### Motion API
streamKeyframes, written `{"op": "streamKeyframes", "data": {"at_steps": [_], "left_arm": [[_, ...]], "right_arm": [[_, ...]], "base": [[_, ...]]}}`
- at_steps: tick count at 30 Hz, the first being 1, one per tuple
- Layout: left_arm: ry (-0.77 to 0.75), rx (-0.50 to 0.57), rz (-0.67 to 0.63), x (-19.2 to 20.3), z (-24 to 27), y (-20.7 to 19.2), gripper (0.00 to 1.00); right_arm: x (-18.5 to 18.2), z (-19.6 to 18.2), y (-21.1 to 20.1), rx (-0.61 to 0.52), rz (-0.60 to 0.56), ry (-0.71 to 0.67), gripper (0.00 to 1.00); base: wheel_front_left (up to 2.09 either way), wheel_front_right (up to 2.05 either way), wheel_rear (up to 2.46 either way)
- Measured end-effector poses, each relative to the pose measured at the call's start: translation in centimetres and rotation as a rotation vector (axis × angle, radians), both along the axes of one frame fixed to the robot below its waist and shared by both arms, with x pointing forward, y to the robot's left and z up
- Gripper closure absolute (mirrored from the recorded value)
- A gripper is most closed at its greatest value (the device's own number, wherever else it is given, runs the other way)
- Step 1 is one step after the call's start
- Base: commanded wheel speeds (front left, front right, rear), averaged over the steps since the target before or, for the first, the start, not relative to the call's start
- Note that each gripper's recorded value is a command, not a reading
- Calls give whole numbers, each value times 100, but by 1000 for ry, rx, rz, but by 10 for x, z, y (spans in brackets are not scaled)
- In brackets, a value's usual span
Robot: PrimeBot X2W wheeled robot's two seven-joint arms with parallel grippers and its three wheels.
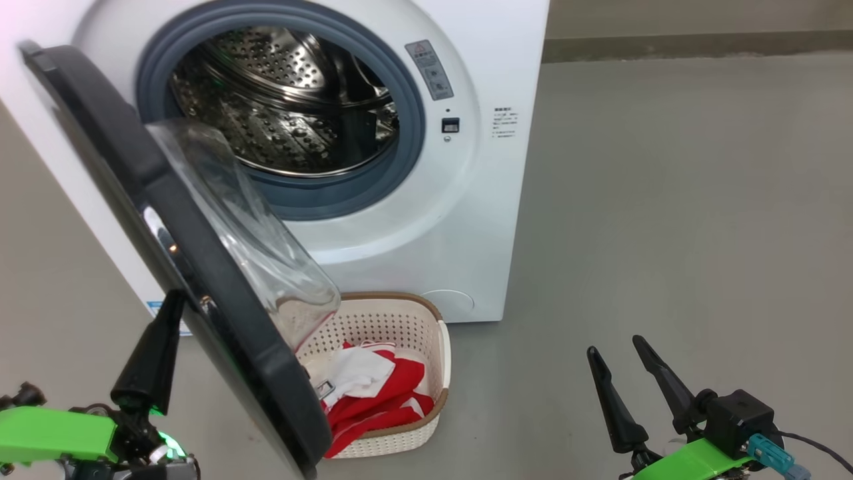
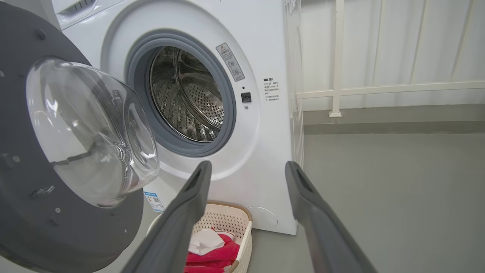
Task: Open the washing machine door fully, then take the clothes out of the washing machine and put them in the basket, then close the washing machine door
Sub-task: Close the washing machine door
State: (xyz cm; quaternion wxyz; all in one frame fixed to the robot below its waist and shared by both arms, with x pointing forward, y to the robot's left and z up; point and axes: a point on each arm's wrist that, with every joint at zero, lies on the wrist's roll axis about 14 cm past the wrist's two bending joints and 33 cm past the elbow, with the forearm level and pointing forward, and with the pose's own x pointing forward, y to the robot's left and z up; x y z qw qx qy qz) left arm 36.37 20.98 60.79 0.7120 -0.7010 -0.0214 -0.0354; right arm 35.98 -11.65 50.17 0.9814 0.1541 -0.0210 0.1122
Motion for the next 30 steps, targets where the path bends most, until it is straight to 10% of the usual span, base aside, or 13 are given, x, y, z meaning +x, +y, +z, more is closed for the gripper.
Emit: {"op": "streamKeyframes", "data": {"at_steps": [30], "left_arm": [[-2, -140, -140, 114, -5, -90, 100]], "right_arm": [[13, -15, -52, -18, -149, 46, 0]], "base": [[0, 0, 0]]}}
